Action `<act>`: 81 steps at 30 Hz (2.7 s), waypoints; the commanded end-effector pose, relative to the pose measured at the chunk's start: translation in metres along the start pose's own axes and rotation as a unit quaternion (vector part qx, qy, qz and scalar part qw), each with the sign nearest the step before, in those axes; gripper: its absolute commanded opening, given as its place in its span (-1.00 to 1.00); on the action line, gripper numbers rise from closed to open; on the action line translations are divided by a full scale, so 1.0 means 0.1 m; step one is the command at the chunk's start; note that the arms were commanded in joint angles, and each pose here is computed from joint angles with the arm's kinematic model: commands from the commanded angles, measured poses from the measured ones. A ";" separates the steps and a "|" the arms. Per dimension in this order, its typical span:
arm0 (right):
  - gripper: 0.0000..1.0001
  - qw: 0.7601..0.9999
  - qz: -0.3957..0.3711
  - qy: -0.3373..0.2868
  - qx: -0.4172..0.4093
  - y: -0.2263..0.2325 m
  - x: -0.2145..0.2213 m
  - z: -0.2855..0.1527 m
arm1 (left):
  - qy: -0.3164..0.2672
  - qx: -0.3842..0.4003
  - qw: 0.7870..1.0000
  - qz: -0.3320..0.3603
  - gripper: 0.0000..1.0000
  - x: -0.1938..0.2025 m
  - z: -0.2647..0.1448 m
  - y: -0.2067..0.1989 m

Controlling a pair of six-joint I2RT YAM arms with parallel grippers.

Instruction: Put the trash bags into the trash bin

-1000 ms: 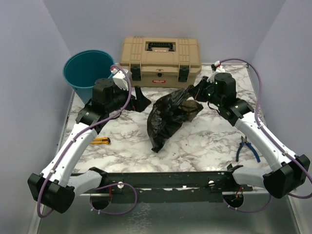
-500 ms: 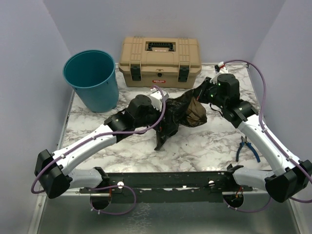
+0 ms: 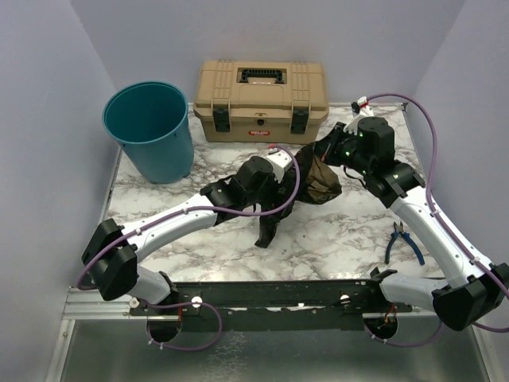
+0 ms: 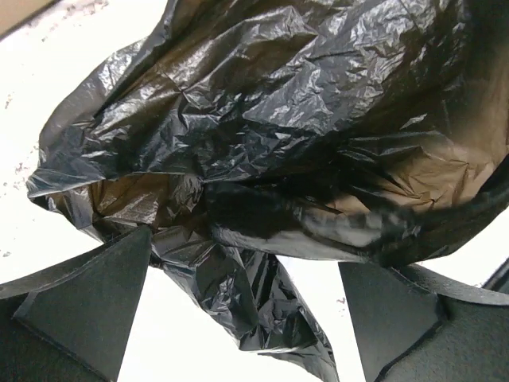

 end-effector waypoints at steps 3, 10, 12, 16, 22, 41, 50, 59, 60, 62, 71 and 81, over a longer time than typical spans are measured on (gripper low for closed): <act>-0.99 1.000 -0.003 0.011 -0.017 0.08 0.01 -0.10 | -0.058 -0.009 0.998 0.025 0.76 -0.33 0.13 0.04; -0.99 1.000 -0.009 0.012 0.006 -0.03 0.04 -0.03 | -0.087 0.025 0.996 0.013 0.51 -0.46 0.01 -0.07; -0.99 1.000 -0.009 0.014 0.011 -0.05 0.05 -0.01 | -0.090 0.019 0.996 0.006 0.71 -0.46 -0.05 -0.05; -0.99 1.000 -0.005 0.015 0.013 -0.05 0.05 0.02 | -0.095 0.017 0.995 -0.002 0.82 -0.46 -0.12 -0.04; -0.99 1.000 -0.004 0.011 0.006 0.00 0.01 0.04 | -0.080 0.090 0.992 0.024 0.61 -0.41 -0.06 -0.30; -0.99 0.999 -0.001 0.004 0.034 -0.03 -0.06 0.16 | -0.090 0.086 0.992 0.030 0.86 -0.55 -0.28 -0.34; -0.99 0.999 0.001 0.008 0.041 -0.04 -0.07 0.21 | -0.102 0.162 0.981 0.013 0.96 -0.81 -0.43 -0.54; -0.99 0.999 0.004 0.013 0.039 -0.02 -0.06 0.22 | -0.012 0.159 0.987 0.015 0.88 -0.36 -0.18 -0.60; -0.99 0.999 0.004 0.014 0.037 -0.01 -0.06 0.22 | -0.006 0.149 0.989 0.018 0.88 -0.32 -0.16 -0.59; -0.99 0.999 0.004 0.013 0.035 0.00 -0.07 0.21 | 0.001 0.121 0.992 0.021 0.87 -0.28 -0.11 -0.54; -0.99 0.999 0.009 0.012 0.034 0.01 -0.07 0.21 | 0.019 0.053 0.998 0.025 0.86 -0.30 0.20 -0.43; -0.99 0.999 0.010 0.015 0.038 -0.02 -0.05 0.22 | -0.020 -0.002 1.000 -0.003 0.56 -0.41 0.48 -0.51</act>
Point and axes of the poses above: each gripper's point midway between its finger pads, its own z axis out along the fingers, its own y axis along the line the jaws close on, x = y × z, the point moved 3 cm from there along -z, back along the fingers, and after that the axes turned 15 degrees about z, right-handed, at the moved point
